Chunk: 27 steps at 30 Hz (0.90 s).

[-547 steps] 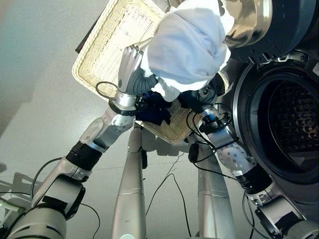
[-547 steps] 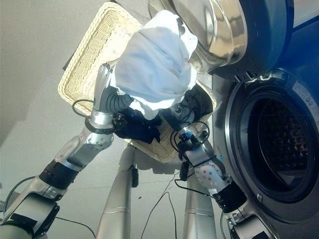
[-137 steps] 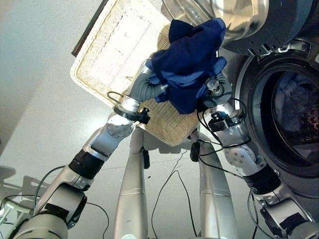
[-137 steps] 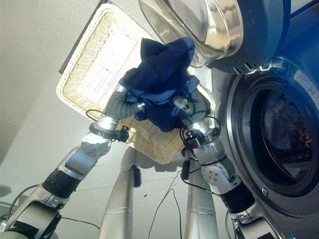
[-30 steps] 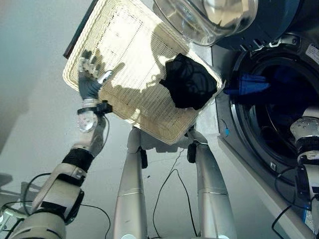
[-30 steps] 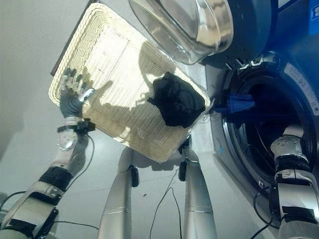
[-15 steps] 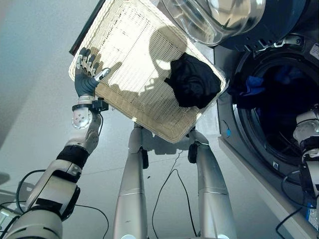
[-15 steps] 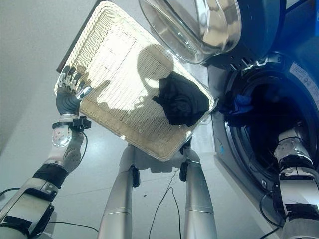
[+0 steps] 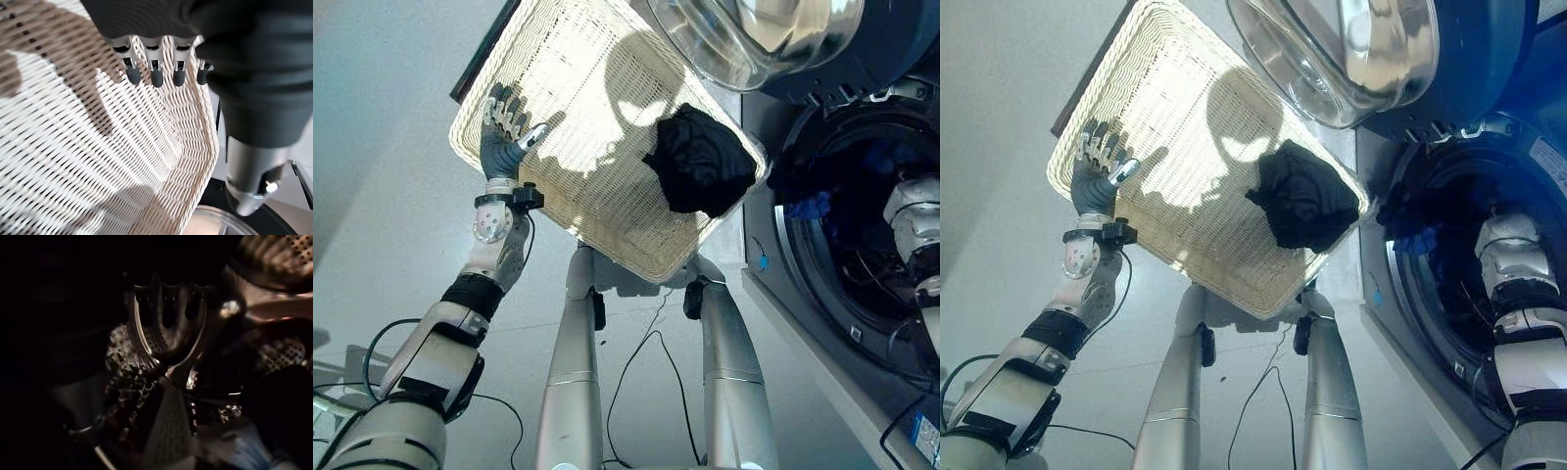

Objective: Put the clothes into the washing machine.

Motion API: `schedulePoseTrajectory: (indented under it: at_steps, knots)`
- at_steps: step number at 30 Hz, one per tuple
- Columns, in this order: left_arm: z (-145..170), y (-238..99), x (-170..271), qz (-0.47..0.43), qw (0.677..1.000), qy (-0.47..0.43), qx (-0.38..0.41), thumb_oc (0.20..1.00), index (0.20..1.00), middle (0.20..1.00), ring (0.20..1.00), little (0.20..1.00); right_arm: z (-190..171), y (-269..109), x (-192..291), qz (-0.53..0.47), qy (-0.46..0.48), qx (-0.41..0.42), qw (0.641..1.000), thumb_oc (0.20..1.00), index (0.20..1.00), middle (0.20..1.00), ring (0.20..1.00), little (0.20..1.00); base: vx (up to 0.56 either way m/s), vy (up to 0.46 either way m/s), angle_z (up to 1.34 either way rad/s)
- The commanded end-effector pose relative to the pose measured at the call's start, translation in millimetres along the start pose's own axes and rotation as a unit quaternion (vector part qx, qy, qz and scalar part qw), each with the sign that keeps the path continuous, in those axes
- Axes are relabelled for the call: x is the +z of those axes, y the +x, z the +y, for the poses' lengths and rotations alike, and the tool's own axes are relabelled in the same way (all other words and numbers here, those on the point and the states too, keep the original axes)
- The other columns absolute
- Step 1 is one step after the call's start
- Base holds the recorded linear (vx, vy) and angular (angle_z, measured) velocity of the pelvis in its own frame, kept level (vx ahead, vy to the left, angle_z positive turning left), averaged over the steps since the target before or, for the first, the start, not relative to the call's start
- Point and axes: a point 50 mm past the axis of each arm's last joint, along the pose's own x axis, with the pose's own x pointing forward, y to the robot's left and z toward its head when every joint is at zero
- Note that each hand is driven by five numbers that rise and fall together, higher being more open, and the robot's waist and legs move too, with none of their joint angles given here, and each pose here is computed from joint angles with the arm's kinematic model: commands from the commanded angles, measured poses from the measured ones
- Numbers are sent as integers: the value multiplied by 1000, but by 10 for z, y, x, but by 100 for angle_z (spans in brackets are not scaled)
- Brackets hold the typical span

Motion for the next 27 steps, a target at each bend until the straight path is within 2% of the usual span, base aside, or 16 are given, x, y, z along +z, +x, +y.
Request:
schedulePoseTrajectory:
  at_steps: [1,4,9,22,24,27]
  knots:
    - [-126,52,94,-44,999,-12,-7,1000,1000,1000,1000,1000,33,-34,87,-47,6,19,999,1000,1000,1000,1000,1000,0,0,0]
    - [-134,32,85,-48,999,-1,-3,1000,1000,1000,1000,1000,116,-212,-62,-34,17,63,997,1000,1000,1000,1000,1000,0,0,0]
    - [-201,20,90,-68,992,108,4,1000,1000,1000,1000,1000,257,-527,-196,-23,29,145,989,1000,1000,1000,1000,1000,-5,18,-2]
    - [-147,-57,18,-66,992,98,40,1000,1000,1000,1000,1000,416,-1057,-424,25,75,246,966,1000,1000,1000,1000,1000,-1,23,-2]
    - [-152,-67,13,-66,992,98,42,1000,1000,1000,1000,1000,428,-1109,-417,21,79,259,962,1000,1000,1000,1000,1000,5,20,-4]
    - [-189,-136,-31,-66,992,99,49,1000,1000,1000,1000,1000,494,-1399,-295,-39,86,319,943,1000,1000,1000,1000,1000,5,31,-6]
